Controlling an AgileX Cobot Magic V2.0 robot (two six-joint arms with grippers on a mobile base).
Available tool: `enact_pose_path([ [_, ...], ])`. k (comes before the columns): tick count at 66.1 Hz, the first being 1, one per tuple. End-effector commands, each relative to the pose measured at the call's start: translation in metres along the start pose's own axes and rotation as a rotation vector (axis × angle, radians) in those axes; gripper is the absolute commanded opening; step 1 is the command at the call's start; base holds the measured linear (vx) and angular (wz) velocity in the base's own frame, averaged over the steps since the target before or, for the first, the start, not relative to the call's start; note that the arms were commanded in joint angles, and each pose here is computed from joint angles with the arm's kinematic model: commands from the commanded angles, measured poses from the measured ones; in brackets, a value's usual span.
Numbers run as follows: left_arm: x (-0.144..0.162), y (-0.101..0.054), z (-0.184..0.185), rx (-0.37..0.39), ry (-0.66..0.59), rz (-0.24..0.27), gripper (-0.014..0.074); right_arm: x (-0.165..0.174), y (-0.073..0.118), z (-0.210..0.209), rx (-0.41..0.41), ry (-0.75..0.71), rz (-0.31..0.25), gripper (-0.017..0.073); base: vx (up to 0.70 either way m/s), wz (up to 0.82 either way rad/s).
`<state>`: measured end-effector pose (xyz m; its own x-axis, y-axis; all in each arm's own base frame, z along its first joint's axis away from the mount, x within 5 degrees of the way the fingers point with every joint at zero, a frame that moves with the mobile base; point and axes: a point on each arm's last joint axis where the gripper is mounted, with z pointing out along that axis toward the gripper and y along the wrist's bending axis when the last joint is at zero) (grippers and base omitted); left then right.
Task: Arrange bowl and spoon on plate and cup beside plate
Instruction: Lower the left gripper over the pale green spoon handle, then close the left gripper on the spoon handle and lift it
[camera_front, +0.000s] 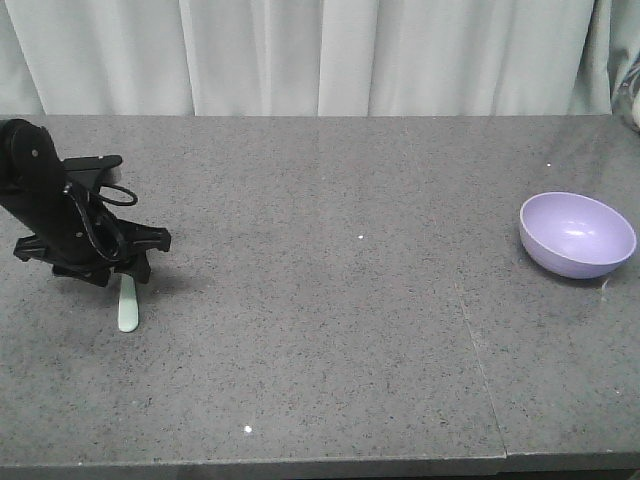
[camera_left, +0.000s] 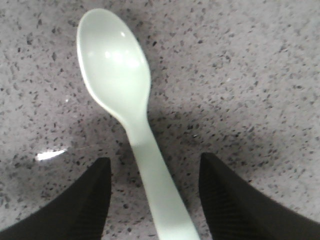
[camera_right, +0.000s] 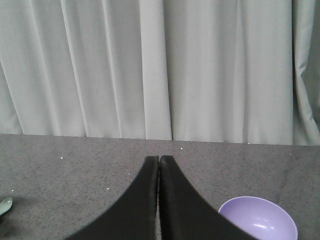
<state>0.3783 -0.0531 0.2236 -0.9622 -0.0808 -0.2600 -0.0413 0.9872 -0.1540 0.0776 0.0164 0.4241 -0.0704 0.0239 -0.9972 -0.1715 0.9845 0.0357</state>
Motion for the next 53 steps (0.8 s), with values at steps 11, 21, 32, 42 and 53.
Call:
enact_pose_path([
  [11, -0.005, -0.005, -0.012, 0.011, -0.036, -0.004, 0.0377, -0.014, -0.002, -0.001, 0.02, -0.082, -0.001, -0.0002, 0.0, 0.0],
  [21, -0.004, -0.004, -0.003, 0.006, -0.004, -0.006, 0.0377, -0.014, -0.002, -0.001, 0.02, -0.083, -0.001, -0.0002, 0.0, 0.0],
  [32, -0.001, -0.002, 0.011, -0.005, 0.059, -0.007, 0.0377, -0.014, -0.002, -0.001, 0.02, -0.083, -0.001, -0.0002, 0.0, 0.0],
  [42, 0.003, 0.0, 0.024, -0.018, 0.134, -0.008, 0.0377, -0.014, -0.002, -0.001, 0.021, -0.083, -0.002, -0.0002, 0.0, 0.0],
  [53, 0.008, 0.003, 0.035, -0.037, 0.201, -0.004, 0.0377, -0.014, -0.002, -0.001, 0.021, -0.083, -0.002, -0.0002, 0.0, 0.0],
])
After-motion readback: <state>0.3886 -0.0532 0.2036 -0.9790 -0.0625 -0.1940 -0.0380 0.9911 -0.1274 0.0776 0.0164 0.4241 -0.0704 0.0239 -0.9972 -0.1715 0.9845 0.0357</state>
